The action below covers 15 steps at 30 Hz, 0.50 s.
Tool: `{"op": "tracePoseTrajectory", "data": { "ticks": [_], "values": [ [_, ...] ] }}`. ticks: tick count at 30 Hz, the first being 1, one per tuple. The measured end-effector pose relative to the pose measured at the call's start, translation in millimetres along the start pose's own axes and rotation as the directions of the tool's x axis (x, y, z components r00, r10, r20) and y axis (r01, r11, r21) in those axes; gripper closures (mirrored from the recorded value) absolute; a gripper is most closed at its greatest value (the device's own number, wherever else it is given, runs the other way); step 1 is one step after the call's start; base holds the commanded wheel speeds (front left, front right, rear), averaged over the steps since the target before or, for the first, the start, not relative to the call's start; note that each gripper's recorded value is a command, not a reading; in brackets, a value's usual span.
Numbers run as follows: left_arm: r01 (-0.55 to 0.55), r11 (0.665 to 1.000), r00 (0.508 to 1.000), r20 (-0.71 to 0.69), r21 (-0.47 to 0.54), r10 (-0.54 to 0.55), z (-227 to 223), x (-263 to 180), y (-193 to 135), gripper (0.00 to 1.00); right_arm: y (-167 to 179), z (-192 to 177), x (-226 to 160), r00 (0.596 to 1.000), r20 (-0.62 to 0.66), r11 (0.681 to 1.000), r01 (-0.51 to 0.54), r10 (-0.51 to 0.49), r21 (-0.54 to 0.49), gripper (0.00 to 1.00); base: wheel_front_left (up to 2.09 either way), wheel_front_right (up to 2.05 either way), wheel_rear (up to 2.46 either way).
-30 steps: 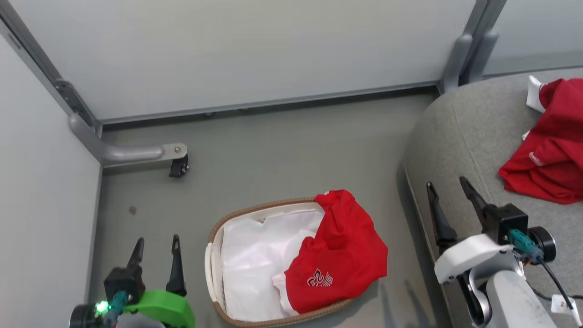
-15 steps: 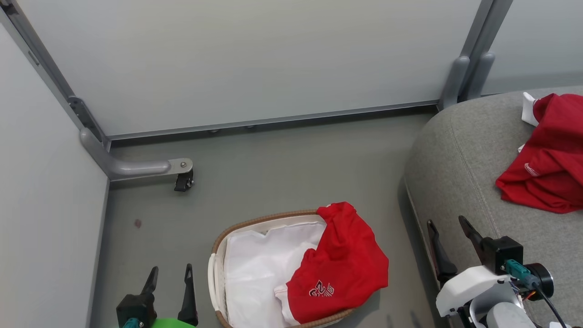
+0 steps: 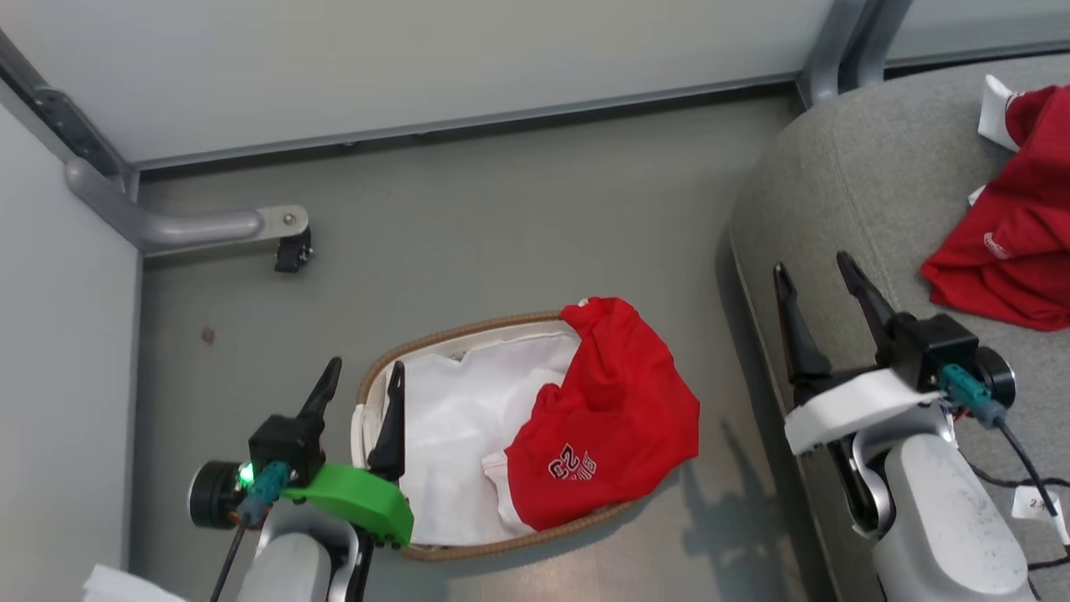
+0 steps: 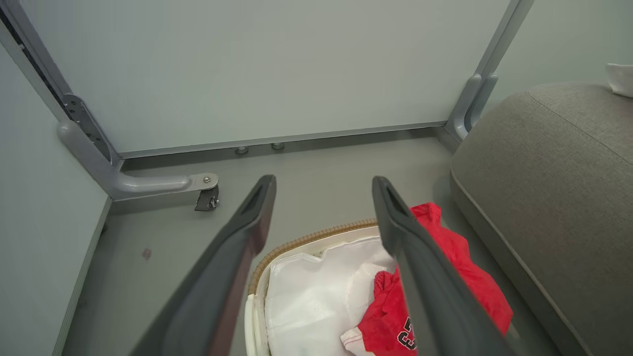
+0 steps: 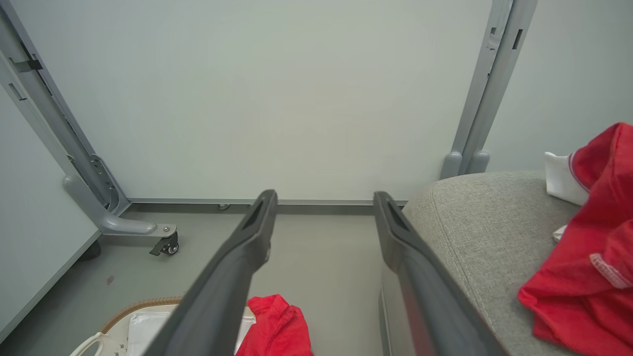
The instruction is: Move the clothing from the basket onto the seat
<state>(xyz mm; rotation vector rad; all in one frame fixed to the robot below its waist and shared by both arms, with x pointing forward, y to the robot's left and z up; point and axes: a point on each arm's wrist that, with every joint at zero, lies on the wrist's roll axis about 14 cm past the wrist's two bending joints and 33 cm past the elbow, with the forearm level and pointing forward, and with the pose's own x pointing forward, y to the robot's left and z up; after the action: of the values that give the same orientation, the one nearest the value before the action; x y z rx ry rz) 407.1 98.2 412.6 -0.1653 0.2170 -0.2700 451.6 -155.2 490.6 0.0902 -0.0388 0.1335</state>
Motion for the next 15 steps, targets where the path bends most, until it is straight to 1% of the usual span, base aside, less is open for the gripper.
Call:
{"op": "tracePoseTrajectory", "data": {
  "ticks": [4,7,11,15],
  "values": [
    [0.064,0.998,0.998,-0.017,-0.002,-0.064,-4.7,31.6,-12.2,0.0,-5.1,2.5,19.8,1.0,0.026,1.0,0.004,-0.004,0.011,0.0,0.0,0.0,0.0],
    [0.106,0.994,0.994,-0.037,0.004,-0.106,-12.7,53.7,-20.6,0.0,-12.2,-2.2,30.5,0.999,0.027,1.0,0.016,-0.016,0.012,0.0,0.0,0.0,0.0],
    [0.161,0.987,0.983,-0.084,-0.003,-0.16,-32.6,80.4,-32.9,0.0,-22.8,-10.2,42.9,0.999,0.026,0.999,0.033,-0.034,0.014,0.0,0.0,0.0,0.0],
    [0.236,0.972,0.964,-0.123,-0.011,-0.236,-52.4,104.2,-51.1,0.0,-37.4,-22.2,50.2,0.998,0.013,0.998,0.065,-0.065,0.024,0.0,0.0,0.0,0.0]
  ]
}}
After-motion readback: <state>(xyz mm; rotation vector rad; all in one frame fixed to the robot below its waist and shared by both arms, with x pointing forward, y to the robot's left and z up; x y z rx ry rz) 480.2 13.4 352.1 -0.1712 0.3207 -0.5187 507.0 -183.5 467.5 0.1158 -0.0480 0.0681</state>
